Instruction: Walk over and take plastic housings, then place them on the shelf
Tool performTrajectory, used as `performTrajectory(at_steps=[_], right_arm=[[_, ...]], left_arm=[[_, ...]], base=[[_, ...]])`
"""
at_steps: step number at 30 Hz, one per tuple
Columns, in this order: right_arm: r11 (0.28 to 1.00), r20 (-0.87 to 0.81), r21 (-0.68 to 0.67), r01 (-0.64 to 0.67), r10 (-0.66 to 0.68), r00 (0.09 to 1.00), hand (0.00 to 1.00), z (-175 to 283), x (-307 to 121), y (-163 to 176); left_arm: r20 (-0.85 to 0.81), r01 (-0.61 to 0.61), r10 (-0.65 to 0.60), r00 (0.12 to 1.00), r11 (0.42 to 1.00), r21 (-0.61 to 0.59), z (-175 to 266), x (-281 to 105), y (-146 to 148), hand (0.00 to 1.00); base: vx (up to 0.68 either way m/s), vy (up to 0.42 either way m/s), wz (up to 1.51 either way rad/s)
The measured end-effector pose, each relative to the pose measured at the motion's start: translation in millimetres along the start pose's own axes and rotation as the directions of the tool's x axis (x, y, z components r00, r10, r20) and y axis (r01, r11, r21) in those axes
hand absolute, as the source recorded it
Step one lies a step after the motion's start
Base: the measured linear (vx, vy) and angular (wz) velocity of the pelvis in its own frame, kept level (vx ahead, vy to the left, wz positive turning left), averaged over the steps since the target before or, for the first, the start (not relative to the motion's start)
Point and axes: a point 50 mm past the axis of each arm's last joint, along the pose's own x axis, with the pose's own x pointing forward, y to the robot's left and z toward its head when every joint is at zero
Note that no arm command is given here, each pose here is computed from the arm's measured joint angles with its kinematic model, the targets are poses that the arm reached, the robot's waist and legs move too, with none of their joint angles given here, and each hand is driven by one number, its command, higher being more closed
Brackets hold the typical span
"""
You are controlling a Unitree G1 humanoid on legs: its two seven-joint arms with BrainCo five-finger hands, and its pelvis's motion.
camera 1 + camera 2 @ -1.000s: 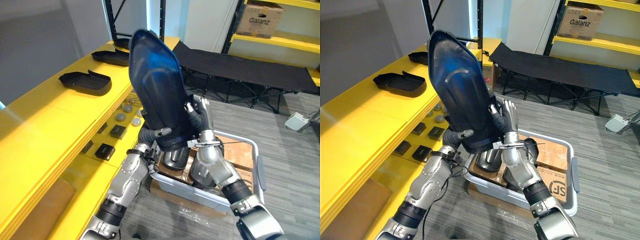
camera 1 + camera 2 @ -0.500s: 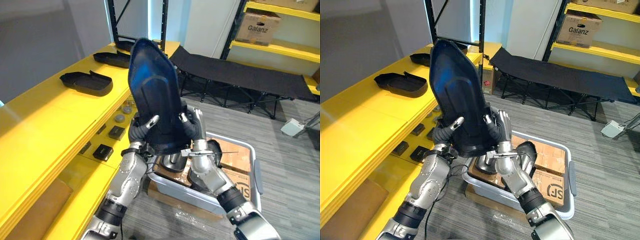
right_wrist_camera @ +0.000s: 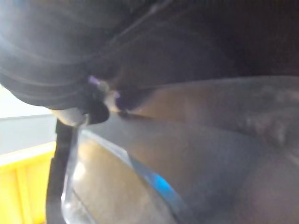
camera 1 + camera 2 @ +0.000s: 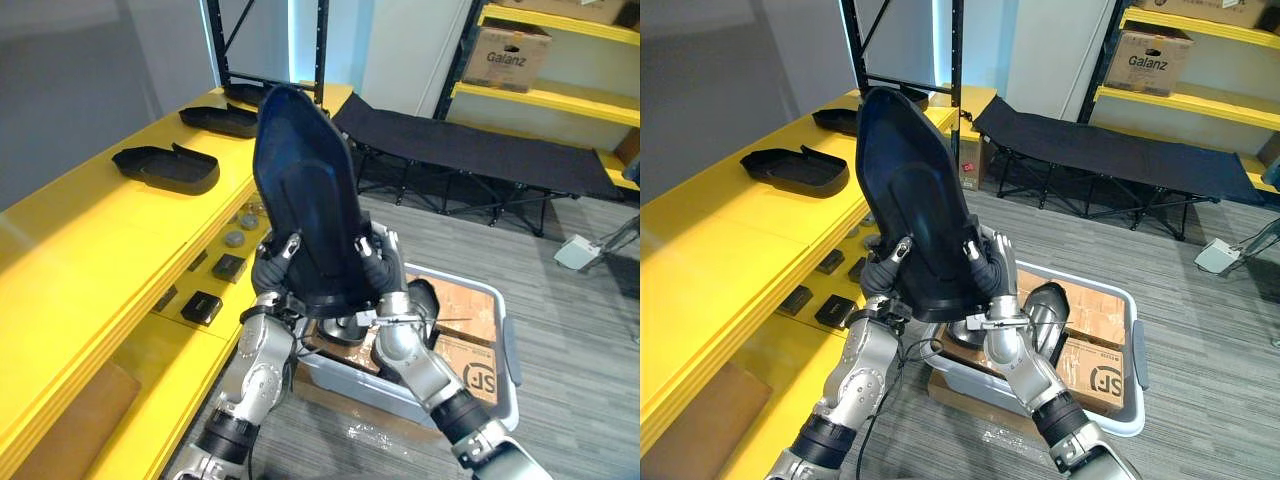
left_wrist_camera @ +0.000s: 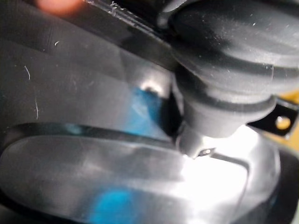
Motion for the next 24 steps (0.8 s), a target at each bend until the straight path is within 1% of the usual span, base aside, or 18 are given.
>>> performTrajectory(at_steps=[2,3,5,7,8,10,11,12,13,14,15,16,17,18,20,21,22,24], right_arm=[[0.999,-0.022,0.044,-0.017,0.018,1.0,0.0,0.4,-8.2,5.0],[0.998,-0.044,0.063,-0.018,0.021,0.999,0.0,-1.1,-14.7,7.4],[0.997,-0.09,0.082,-0.014,0.022,0.996,0.0,-5.8,-24.9,8.7],[0.993,-0.141,0.111,-0.028,0.044,0.989,0.0,-10.4,-37.4,11.7],[0.992,-0.15,0.122,-0.023,0.041,0.988,0.0,-10.4,-38.9,12.4],[0.976,-0.152,0.215,0.027,0.006,0.988,0.0,-2.8,-35.1,9.7],[0.971,-0.149,0.233,0.048,-0.013,0.989,0.0,-0.7,-33.4,6.0],[0.955,-0.125,0.283,0.088,-0.054,0.991,0.0,6.2,-30.8,-1.0],[0.942,-0.102,0.318,0.112,-0.083,0.991,0.0,12.3,-28.7,-6.2],[0.919,-0.075,0.363,0.152,-0.134,0.988,0.0,18.8,-24.9,-15.0],[0.905,-0.07,0.384,0.183,-0.169,0.983,0.0,20.5,-23.2,-21.5],[0.883,-0.066,0.416,0.22,-0.212,0.975,0.0,21.6,-21.0,-32.1],[0.841,-0.066,0.477,0.255,-0.255,0.965,0.0,20.8,-19.2,-50.6],[0.827,-0.069,0.495,0.266,-0.268,0.961,0.0,19.9,-19.1,-58.0],[0.779,-0.079,0.557,0.288,-0.296,0.952,0.0,12.9,-24.0,-82.5],[0.769,-0.082,0.572,0.286,-0.294,0.952,0.0,10.7,-25.7,-87.1],[0.755,-0.093,0.589,0.289,-0.291,0.952,0.0,5.8,-31.1,-95.7],[0.737,-0.132,0.594,0.324,-0.308,0.942,0.0,-3.9,-45.0,-112.5]], left_arm=[[0.019,-0.008,0.008,1.0,1.0,0.027,1.4,-0.5,0.1,1.0],[0.058,-0.029,0.026,0.998,0.998,0.052,5.9,-0.6,-1.1,1.0],[0.147,-0.079,0.064,0.987,0.992,0.095,16.2,-1.4,-6.5,1.0],[0.285,-0.148,0.119,0.951,0.986,0.082,34.7,-2.5,-8.8,1.0],[0.324,-0.173,0.132,0.937,0.98,0.1,40.1,-2.8,-7.6,1.0],[0.442,-0.276,0.15,0.884,0.932,0.236,49.8,-5.4,-2.3,1.0],[0.464,-0.306,0.154,0.872,0.912,0.273,51.0,-6.8,0.8,1.0],[0.497,-0.355,0.152,0.855,0.869,0.345,50.8,-10.7,6.0,1.0],[0.514,-0.388,0.156,0.843,0.839,0.382,50.2,-14.0,10.7,1.0],[0.542,-0.452,0.189,0.819,0.794,0.407,51.9,-17.5,20.9,1.0],[0.557,-0.486,0.211,0.804,0.771,0.41,53.1,-19.2,26.6,1.0],[0.584,-0.544,0.243,0.774,0.727,0.419,55.6,-22.3,36.6,1.0],[0.631,-0.628,0.279,0.724,0.646,0.435,60.9,-29.6,52.3,1.0],[0.651,-0.659,0.289,0.702,0.611,0.44,63.2,-32.9,58.2,1.0],[0.707,-0.746,0.308,0.637,0.476,0.465,68.0,-42.1,78.0,1.0],[0.715,-0.76,0.311,0.626,0.449,0.47,67.7,-43.9,81.4,1.0],[0.726,-0.776,0.31,0.614,0.405,0.483,68.1,-48.0,87.3,1.0],[0.739,-0.795,0.317,0.595,0.368,0.482,66.2,-50.0,91.5,1.0]], base=[[0.0,-0.004,-0.02],[0.0,0.0,0.0],[0.0,0.0,0.0],[0.0,0.0,0.0],[0.01,0.003,0.05],[0.0,-0.004,0.14],[0.0,-0.003,0.13],[0.0,0.004,0.08],[0.0,0.01,0.06],[0.0,0.012,0.03],[0.0,0.0,0.0],[0.0,0.0,0.0],[0.0,0.0,0.0],[0.0,0.0,0.0],[0.0,0.0,0.0],[0.0,0.0,0.0],[-0.05,0.001,0.02],[-0.03,0.038,0.31]])
